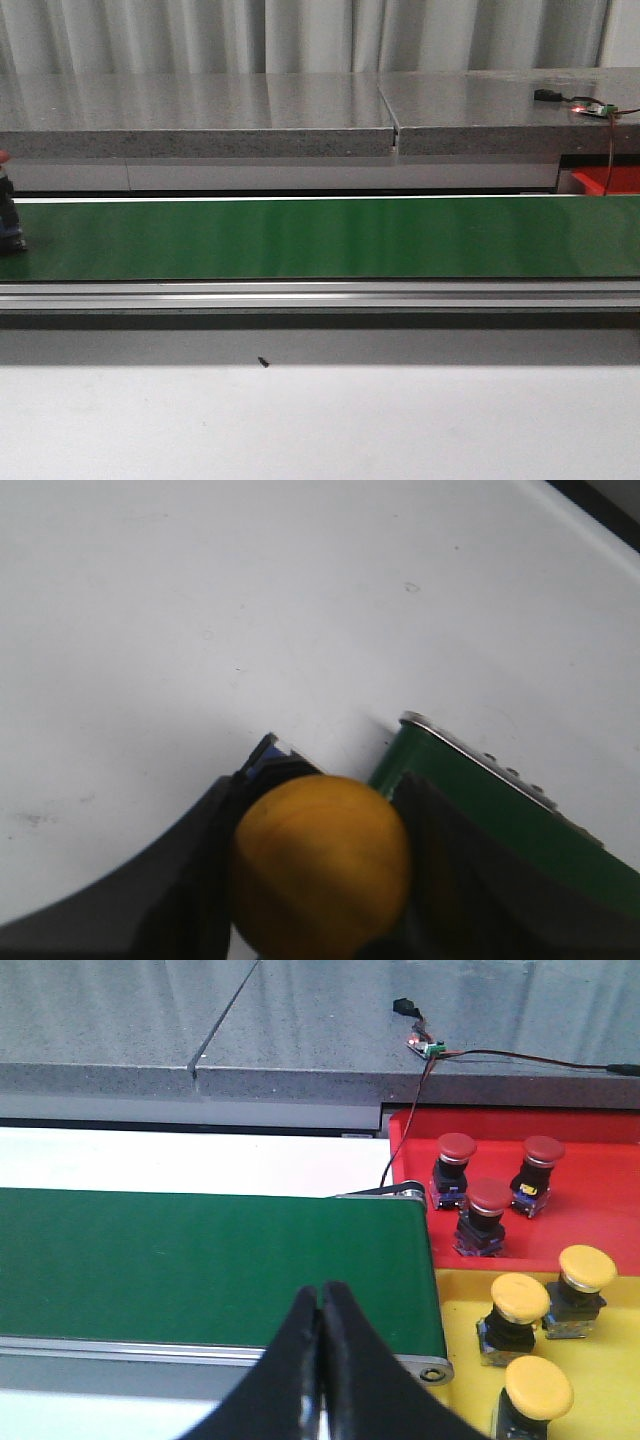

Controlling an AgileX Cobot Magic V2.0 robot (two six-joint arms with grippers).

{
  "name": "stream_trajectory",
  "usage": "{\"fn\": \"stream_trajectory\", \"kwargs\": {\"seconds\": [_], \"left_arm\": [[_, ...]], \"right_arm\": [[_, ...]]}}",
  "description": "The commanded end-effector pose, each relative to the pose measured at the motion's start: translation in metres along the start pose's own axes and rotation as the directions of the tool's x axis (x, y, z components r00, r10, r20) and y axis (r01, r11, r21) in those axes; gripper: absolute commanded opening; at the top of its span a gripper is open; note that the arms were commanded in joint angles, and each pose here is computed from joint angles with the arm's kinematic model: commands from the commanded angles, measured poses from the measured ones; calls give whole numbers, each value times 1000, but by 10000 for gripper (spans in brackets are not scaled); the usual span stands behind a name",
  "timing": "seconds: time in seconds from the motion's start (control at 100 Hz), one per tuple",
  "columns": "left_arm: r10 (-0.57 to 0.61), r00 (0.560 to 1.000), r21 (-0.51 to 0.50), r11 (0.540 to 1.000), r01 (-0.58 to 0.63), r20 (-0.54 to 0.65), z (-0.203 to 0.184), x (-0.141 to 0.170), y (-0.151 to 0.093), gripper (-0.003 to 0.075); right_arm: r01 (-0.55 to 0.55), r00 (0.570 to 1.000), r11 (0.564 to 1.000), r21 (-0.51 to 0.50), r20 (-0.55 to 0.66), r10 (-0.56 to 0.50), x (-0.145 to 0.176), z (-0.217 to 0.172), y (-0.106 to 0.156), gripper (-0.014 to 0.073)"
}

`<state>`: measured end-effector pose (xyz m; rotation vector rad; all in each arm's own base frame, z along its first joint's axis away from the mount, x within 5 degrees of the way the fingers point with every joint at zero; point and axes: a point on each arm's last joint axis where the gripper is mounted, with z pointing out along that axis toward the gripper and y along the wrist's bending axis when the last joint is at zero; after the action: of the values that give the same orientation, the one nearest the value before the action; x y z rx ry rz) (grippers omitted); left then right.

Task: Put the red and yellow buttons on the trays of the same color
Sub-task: 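Grasp a yellow button with the left gripper and lower it onto the conveyor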

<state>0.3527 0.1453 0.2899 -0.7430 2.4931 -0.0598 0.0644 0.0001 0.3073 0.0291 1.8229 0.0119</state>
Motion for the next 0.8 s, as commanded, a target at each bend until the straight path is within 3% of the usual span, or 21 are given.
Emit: {"fn": "stream_trajectory", "kwargs": {"seconds": [0.0, 0.37, 0.58, 0.65, 0.79], "left_arm": [[21, 994, 41, 999, -25, 107, -37, -2, -13, 160], [95, 995, 99, 990, -99, 43, -21, 33, -47, 160], [103, 995, 93, 991, -101, -14, -7, 40, -48, 171], [103, 994, 92, 991, -101, -23, -5, 40, -48, 231], [104, 994, 91, 991, -101, -35, -5, 41, -48, 464]], "right_arm": [[5, 996, 1000, 1, 92, -5, -14, -3, 0, -67], [5, 996, 1000, 1, 92, -5, -14, -3, 0, -67], [5, 996, 1000, 1, 92, -5, -14, -3, 0, -67], [5, 996, 1000, 1, 92, -5, -14, -3, 0, -67], [5, 996, 1000, 1, 92, -5, -14, -3, 0, -67]]}}
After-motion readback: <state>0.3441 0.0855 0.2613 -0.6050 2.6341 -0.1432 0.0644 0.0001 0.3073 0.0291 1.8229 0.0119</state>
